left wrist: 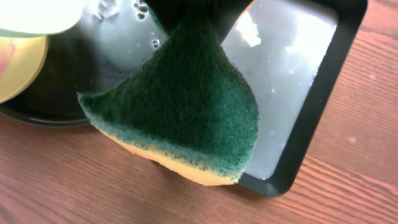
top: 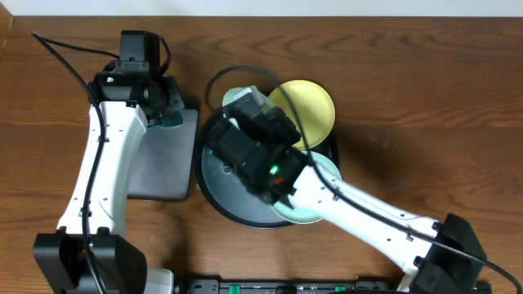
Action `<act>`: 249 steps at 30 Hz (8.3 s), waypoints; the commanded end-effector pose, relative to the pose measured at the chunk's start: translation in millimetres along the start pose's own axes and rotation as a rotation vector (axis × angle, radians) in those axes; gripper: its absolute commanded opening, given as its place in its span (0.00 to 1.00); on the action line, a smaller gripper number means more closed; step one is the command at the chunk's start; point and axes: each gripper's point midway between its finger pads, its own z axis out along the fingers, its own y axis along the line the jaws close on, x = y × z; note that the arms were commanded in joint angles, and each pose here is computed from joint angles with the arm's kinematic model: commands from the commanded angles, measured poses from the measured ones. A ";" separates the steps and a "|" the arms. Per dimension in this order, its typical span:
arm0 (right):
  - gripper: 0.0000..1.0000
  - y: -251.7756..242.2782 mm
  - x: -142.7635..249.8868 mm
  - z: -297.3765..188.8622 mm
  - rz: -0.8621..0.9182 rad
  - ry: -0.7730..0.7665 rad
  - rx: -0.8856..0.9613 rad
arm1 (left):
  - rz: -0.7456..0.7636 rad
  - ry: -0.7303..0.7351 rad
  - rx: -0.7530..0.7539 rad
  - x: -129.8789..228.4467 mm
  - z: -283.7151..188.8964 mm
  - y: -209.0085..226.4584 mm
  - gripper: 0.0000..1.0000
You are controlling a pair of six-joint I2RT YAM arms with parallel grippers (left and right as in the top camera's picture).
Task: Clean dirty plates on tray and stack at the side
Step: 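Lift the mint plate with the right gripper and carry it right, then set the mint plate on the table and release it, then move right gripper to grip the lower mint plate rim, then scrub the lower mint plate with the sponge in the left gripper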
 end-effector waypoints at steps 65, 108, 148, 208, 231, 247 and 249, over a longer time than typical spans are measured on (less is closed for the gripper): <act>0.01 -213.2 267.7 119.6 0.883 0.709 -0.227 | 0.010 0.001 -0.023 -0.8 -2.8 5.2 0.08; 0.42 -13.9 216.5 50.5 0.382 0.932 -0.898 | 0.010 -0.001 -0.022 -1.3 -2.8 5.1 0.08; 0.01 48.4 233.9 58.6 0.201 1.002 -0.812 | 0.010 0.004 -0.023 0.0 -2.8 5.4 0.08; 0.01 135.0 164.7 89.4 0.577 0.814 -0.814 | 0.041 0.254 -0.213 130.9 124.9 -54.4 0.08; 0.01 135.1 163.9 90.0 0.578 0.809 -0.815 | 0.411 0.520 0.374 181.8 101.0 -133.7 0.08; 0.01 135.2 163.9 89.9 0.579 0.810 -0.815 | 0.294 0.582 0.095 191.0 101.8 -87.7 0.07; 0.01 135.1 163.9 90.0 0.578 0.809 -0.815 | 0.361 0.659 0.301 205.9 87.9 -113.6 0.07</act>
